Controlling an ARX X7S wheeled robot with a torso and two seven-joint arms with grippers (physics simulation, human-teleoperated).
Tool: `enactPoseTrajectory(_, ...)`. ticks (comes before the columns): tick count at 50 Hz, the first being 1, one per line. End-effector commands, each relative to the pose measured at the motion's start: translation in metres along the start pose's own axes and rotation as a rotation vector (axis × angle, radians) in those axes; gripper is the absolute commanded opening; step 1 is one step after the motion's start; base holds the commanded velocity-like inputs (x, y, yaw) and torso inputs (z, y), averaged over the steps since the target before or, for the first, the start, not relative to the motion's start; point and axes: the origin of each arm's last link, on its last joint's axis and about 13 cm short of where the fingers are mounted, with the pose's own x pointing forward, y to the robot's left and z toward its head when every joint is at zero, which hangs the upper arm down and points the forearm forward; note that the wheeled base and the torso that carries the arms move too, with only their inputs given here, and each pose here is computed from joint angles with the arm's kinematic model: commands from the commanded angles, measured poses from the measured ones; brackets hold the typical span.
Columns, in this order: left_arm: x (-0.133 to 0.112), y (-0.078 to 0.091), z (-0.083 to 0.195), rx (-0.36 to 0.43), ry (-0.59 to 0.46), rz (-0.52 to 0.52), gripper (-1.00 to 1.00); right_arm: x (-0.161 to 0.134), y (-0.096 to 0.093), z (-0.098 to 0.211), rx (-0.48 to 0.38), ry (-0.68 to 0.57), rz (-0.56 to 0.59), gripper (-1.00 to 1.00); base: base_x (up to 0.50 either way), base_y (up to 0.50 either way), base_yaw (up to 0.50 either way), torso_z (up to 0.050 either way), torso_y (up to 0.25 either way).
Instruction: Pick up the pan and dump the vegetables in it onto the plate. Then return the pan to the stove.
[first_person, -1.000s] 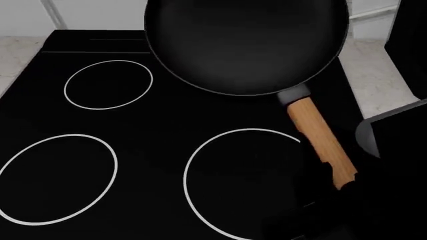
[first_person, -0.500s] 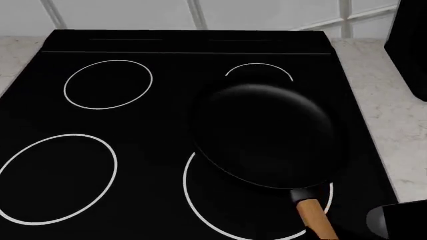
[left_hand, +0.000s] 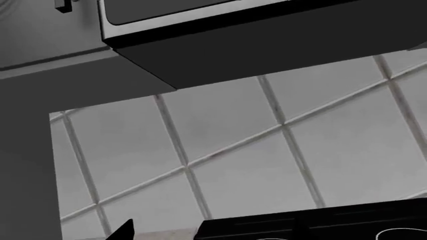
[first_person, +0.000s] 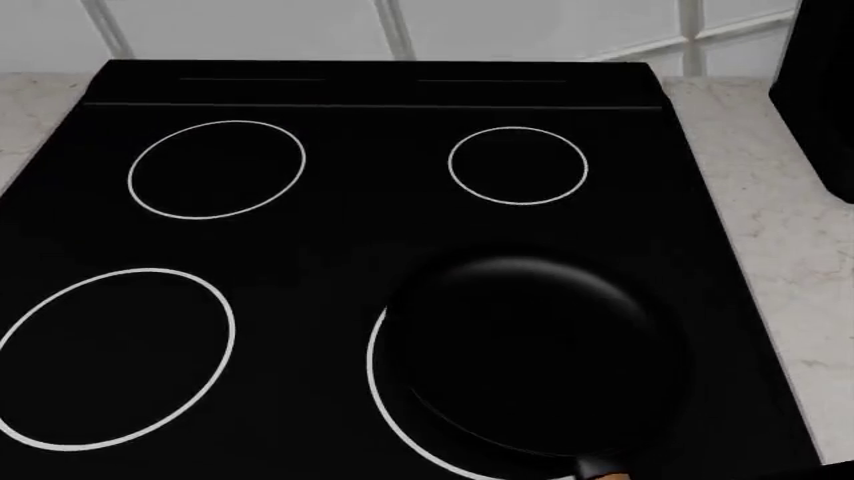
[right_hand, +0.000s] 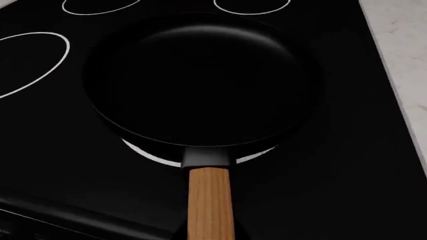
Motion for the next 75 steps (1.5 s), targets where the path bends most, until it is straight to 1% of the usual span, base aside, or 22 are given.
enactPoseTrajectory(1,-0.003,-0.002,-0.003,-0.001,0.016,-0.014,1.0,0.015,-0.004,0.055,-0.191,-0.346,-0.008,-1.0,0.0,0.0,0.0,0.0,0.0)
enactPoseTrajectory(5,-0.004,-0.001,-0.001,-0.003,0.014,-0.015,1.0,0.018,-0.004,0.057,-0.202,-0.353,-0.014,-1.0,0.0,0.0,0.0,0.0,0.003)
enactPoseTrajectory(13,-0.004,-0.001,0.001,-0.006,0.01,-0.017,1.0,0.024,-0.007,0.053,-0.214,-0.329,-0.034,-1.0,0.0,0.0,0.0,0.001,0.001)
enactPoseTrajectory(19,-0.002,0.001,0.006,-0.003,-0.005,-0.01,1.0,0.018,-0.01,0.043,-0.169,-0.301,-0.04,-1.0,0.0,0.0,0.0,0.0,0.002)
enactPoseTrajectory(25,-0.001,0.001,0.009,0.003,-0.017,-0.006,1.0,0.016,-0.01,0.039,-0.176,-0.233,-0.024,-1.0,0.0,0.0,0.0,0.002,0.003)
enactPoseTrajectory(28,0.0,0.001,0.012,0.006,-0.027,-0.006,1.0,0.013,-0.008,0.039,-0.187,-0.224,-0.016,-1.0,0.0,0.0,0.0,0.0,0.0)
enactPoseTrajectory(29,0.001,0.001,0.011,0.005,-0.028,-0.006,1.0,0.012,-0.007,0.039,-0.198,-0.216,-0.017,1.0,0.0,0.0,0.0,0.0,0.0)
enactPoseTrajectory(35,-0.001,0.0,0.01,0.002,-0.023,-0.008,1.0,0.01,-0.008,0.043,-0.219,-0.223,-0.033,1.0,0.0,0.0,0.0,0.0,0.0)
enactPoseTrajectory(38,-0.003,0.0,0.01,-0.006,-0.021,-0.016,1.0,0.007,-0.007,0.046,-0.25,-0.236,-0.036,1.0,0.0,0.0,0.0,0.0,0.0)
enactPoseTrajectory(40,-0.003,0.0,0.01,-0.008,-0.019,-0.017,1.0,0.001,-0.004,0.052,-0.274,-0.253,-0.035,1.0,0.0,0.0,0.0,0.0,0.0)
enactPoseTrajectory(46,-0.003,0.0,0.009,-0.013,-0.013,-0.021,1.0,-0.02,0.005,0.069,-0.308,-0.312,-0.065,1.0,0.0,0.0,0.0,0.0,0.0)
enactPoseTrajectory(54,0.002,0.002,0.01,-0.011,-0.017,-0.005,1.0,-0.042,0.011,0.078,-0.318,-0.379,-0.084,1.0,0.0,0.0,0.0,0.0,0.0)
enactPoseTrajectory(61,0.008,0.003,0.009,0.016,-0.023,0.011,1.0,-0.054,0.015,0.074,-0.319,-0.409,-0.094,1.0,0.0,0.0,0.0,0.0,0.0)
enactPoseTrajectory(64,0.007,0.003,0.01,0.018,-0.024,0.01,1.0,-0.055,0.015,0.07,-0.314,-0.409,-0.093,1.0,0.0,0.0,0.0,0.0,0.0)
enactPoseTrajectory(69,0.006,0.003,0.01,0.022,-0.028,0.009,1.0,-0.059,0.017,0.074,-0.322,-0.433,-0.106,1.0,0.0,0.0,0.0,0.0,0.0)
enactPoseTrajectory(75,0.006,0.003,0.012,0.025,-0.032,0.001,1.0,-0.065,0.024,0.074,-0.33,-0.468,-0.122,1.0,0.0,0.0,0.0,0.0,0.0)
